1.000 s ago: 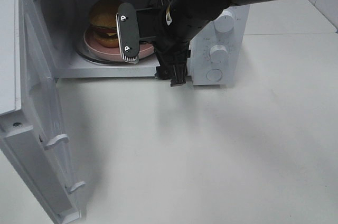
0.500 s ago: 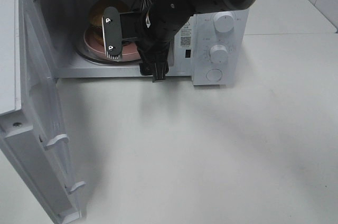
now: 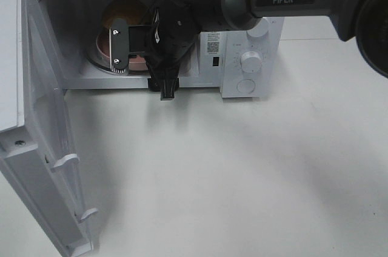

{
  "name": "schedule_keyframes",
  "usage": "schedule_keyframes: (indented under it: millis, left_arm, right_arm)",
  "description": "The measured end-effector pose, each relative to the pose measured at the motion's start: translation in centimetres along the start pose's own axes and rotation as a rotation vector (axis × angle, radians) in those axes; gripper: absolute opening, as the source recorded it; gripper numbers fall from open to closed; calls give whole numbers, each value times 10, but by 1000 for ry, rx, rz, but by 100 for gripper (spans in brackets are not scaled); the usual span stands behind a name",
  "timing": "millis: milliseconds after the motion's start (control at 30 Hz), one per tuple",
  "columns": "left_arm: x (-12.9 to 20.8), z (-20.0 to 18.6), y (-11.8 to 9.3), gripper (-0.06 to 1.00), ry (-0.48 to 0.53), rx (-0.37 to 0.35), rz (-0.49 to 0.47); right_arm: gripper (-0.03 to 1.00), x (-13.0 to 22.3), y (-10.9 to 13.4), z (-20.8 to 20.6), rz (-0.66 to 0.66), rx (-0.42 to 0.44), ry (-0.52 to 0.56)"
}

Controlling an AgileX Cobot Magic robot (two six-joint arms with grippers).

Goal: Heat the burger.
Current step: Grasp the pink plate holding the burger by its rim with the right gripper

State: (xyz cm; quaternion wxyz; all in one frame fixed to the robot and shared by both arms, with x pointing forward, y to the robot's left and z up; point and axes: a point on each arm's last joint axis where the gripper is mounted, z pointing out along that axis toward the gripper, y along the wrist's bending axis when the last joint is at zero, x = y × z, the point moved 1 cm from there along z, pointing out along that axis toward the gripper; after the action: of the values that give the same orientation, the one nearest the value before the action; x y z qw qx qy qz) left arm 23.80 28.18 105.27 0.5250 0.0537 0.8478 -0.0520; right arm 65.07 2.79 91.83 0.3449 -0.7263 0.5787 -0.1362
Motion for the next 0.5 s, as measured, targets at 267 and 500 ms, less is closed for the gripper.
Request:
schedule_keyframes:
  millis: [267,500]
  left_arm:
    - [0,0,0,98,0,0,0]
    - [0,0,0,98,0,0,0]
  right_arm:
    - [79,-3,5,16,60,-18,-17]
    - [75,0,15,27,77,-46,-13]
